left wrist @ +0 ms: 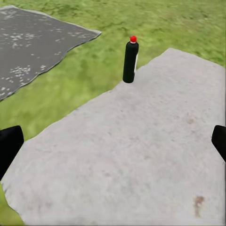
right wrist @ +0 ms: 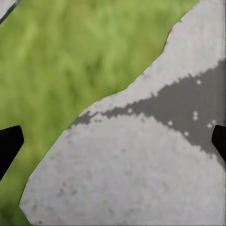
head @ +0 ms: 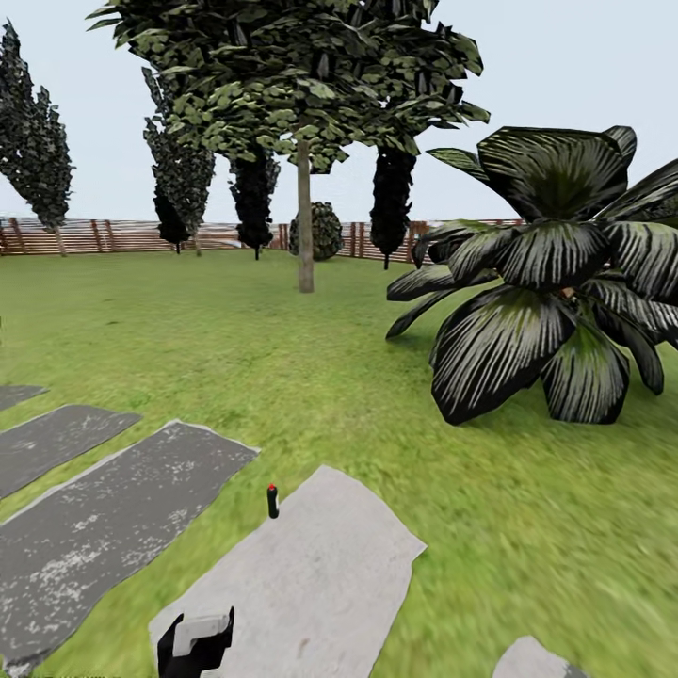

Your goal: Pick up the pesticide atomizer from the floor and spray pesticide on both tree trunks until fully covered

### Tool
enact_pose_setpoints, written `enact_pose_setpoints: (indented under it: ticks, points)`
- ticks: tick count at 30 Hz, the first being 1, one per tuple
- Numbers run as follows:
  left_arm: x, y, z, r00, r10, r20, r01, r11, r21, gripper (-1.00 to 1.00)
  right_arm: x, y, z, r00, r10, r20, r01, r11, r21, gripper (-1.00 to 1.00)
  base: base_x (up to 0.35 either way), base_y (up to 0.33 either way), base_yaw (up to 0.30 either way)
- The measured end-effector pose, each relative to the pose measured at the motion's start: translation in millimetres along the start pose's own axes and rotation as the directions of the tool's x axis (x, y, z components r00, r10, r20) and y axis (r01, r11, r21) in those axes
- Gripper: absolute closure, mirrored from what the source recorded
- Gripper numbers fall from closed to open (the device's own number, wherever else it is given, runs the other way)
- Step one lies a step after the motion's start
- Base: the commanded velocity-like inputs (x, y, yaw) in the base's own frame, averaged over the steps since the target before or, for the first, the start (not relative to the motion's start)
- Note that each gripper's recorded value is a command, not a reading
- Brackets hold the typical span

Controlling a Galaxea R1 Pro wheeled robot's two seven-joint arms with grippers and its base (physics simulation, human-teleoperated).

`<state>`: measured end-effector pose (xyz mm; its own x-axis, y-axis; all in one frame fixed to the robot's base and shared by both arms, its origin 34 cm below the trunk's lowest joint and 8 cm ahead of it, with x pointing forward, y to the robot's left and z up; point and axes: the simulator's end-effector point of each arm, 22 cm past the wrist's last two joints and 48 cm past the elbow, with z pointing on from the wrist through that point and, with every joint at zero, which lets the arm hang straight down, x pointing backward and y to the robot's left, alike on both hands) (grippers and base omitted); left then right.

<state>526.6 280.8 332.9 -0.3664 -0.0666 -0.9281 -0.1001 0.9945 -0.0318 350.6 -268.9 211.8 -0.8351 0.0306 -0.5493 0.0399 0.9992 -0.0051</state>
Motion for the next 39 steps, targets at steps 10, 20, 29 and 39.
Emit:
enact_pose_setpoints:
  ticks: [10,20,29,39]
  points:
    - [-101.5,-13.1,66.8,1.0,-0.013,0.017,0.013,1.0,0.013,-1.0,-71.6,-1.1,4.8,0.999,-0.009,0.053,0.009,1.0,0.006,-1.0,0.0,-0.018,0.006]
    - [-225.4,-29.4,110.3,0.993,-0.028,0.113,0.024,0.999,0.04,-1.0,-174.5,-9.8,0.5,0.998,0.041,0.048,-0.041,0.999,0.007,-1.0,0.0,0.0,0.0]
    - [-228.0,-31.2,110.3,0.993,-0.028,0.119,0.023,0.999,0.043,-1.0,-180.1,-10.9,-1.0,0.997,0.039,0.06,-0.04,0.999,0.011,-1.0,0.008,0.0,0.0]
    - [-226.0,-30.6,110.4,0.993,-0.03,0.113,0.026,0.999,0.041,-1.0,-180.4,-12.2,-1.1,0.997,0.038,0.061,-0.039,0.999,0.013,-1.0,0.279,0.0,0.0]
